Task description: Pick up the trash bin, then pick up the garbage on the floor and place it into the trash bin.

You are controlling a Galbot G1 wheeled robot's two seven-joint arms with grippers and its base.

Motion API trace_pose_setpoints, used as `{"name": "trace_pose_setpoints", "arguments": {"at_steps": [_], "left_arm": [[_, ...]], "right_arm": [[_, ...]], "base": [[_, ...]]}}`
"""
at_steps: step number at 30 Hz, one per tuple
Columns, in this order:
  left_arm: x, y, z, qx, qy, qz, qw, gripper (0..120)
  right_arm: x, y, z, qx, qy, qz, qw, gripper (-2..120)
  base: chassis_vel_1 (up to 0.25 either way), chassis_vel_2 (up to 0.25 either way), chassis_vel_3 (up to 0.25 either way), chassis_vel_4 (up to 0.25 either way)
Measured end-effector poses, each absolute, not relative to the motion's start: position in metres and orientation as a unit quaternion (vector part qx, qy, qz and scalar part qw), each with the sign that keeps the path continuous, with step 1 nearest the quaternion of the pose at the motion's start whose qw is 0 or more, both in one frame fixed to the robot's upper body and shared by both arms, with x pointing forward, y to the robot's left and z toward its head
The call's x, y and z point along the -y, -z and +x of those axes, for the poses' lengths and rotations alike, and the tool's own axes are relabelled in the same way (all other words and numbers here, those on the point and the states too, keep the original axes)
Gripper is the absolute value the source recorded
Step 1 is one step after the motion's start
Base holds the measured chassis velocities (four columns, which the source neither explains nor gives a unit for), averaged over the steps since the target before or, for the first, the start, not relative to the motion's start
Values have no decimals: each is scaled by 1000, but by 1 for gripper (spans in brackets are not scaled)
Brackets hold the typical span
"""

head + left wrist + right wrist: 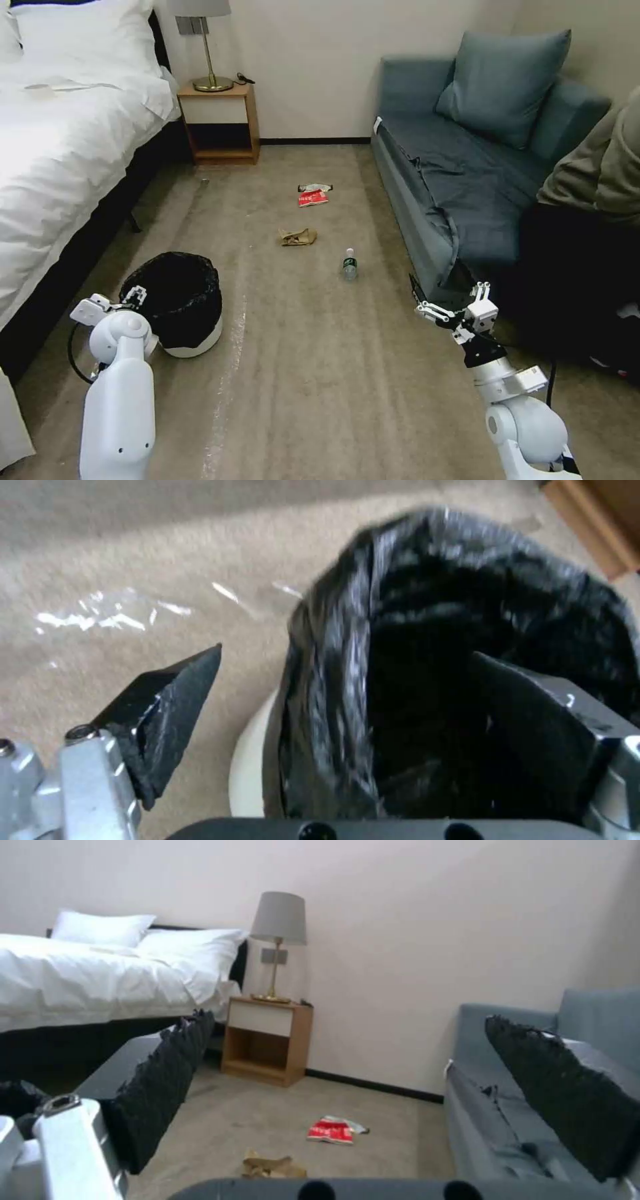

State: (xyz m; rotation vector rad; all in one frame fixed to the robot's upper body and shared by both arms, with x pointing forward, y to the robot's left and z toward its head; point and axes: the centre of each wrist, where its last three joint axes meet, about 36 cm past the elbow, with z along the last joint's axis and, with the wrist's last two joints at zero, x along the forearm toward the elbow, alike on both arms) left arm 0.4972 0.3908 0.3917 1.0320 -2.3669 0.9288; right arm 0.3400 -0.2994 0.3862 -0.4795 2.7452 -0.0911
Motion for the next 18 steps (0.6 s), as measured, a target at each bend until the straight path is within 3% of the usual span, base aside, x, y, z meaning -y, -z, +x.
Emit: {"name": "trace_pose_setpoints", "arguments": {"at_steps": [6, 18], "left_arm": [[-392, -380, 501, 843, -339, 361, 209, 94], [-391, -370, 498, 846, -340, 353, 210, 50]], "right_arm": [[295, -385, 340, -968, 29, -175, 179, 100], [291, -382, 338, -966, 26, -181, 183, 100]], "base": [[0, 0, 0, 0], [0, 0, 0, 0]]}}
